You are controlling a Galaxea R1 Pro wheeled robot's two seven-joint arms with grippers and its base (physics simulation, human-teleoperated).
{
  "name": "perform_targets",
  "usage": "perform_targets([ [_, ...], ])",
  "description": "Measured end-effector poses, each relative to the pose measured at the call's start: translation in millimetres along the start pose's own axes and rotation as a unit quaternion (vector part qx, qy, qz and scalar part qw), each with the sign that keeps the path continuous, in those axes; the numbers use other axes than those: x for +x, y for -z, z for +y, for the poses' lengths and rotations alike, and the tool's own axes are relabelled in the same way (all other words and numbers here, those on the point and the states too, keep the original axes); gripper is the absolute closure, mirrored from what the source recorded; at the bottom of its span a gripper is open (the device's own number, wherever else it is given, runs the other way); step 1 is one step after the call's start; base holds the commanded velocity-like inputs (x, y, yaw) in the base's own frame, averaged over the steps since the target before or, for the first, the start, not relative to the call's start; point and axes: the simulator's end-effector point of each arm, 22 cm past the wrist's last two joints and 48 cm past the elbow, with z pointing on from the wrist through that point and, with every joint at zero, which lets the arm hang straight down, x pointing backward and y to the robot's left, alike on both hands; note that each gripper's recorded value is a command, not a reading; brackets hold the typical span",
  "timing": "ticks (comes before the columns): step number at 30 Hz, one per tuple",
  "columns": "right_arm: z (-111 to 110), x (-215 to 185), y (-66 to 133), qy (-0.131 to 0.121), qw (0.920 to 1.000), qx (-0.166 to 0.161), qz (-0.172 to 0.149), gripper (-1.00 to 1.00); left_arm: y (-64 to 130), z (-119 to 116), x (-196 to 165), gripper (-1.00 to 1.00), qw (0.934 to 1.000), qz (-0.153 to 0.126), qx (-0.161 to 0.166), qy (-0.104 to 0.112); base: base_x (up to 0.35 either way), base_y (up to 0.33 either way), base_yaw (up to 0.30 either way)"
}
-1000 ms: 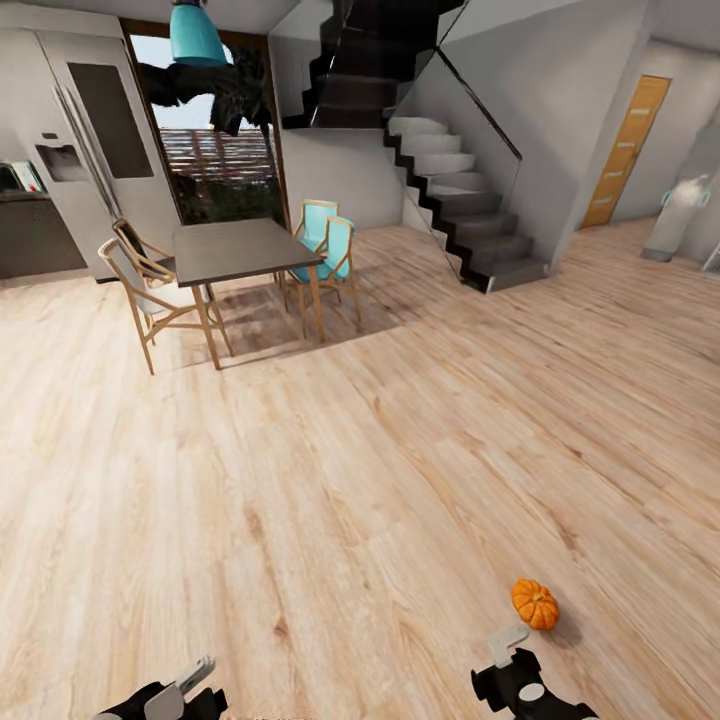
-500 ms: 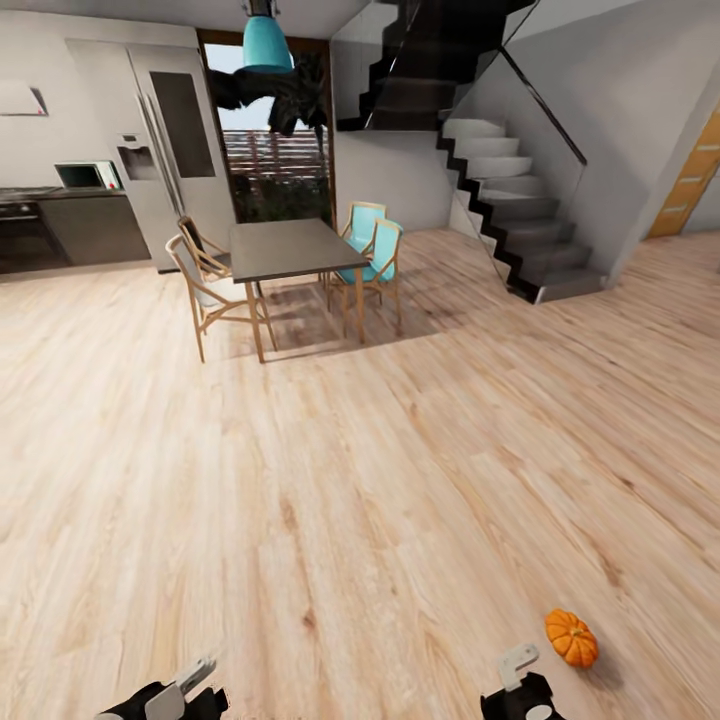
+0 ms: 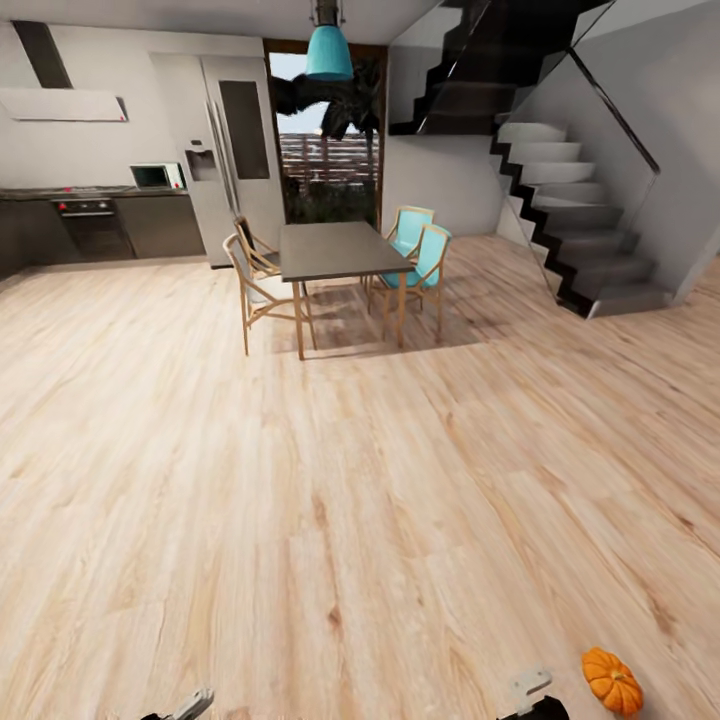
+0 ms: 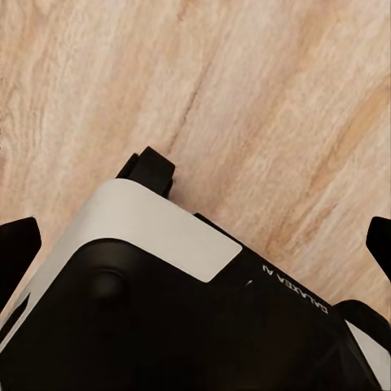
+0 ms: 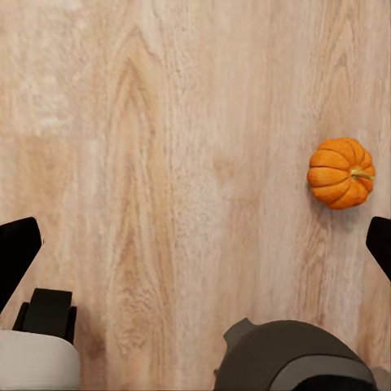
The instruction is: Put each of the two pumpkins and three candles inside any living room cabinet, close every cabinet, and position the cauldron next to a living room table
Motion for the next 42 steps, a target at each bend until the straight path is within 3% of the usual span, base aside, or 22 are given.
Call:
perform_targets([
  [6, 6, 10, 1.9, 0.007, 1.0000, -0.004, 0.002, -1.00, -3.2, 10, 14, -1.00, 0.9999, 0.009, -0.007, -0.001, 0.000, 0.000, 0.286],
  [42, 7, 9, 2.7, 0.005, 1.0000, -0.005, 0.000, -1.00, -2.7, 9, 9, -1.00, 1.0000, -0.003, -0.005, 0.000, 0.000, 0.000, 0.287],
])
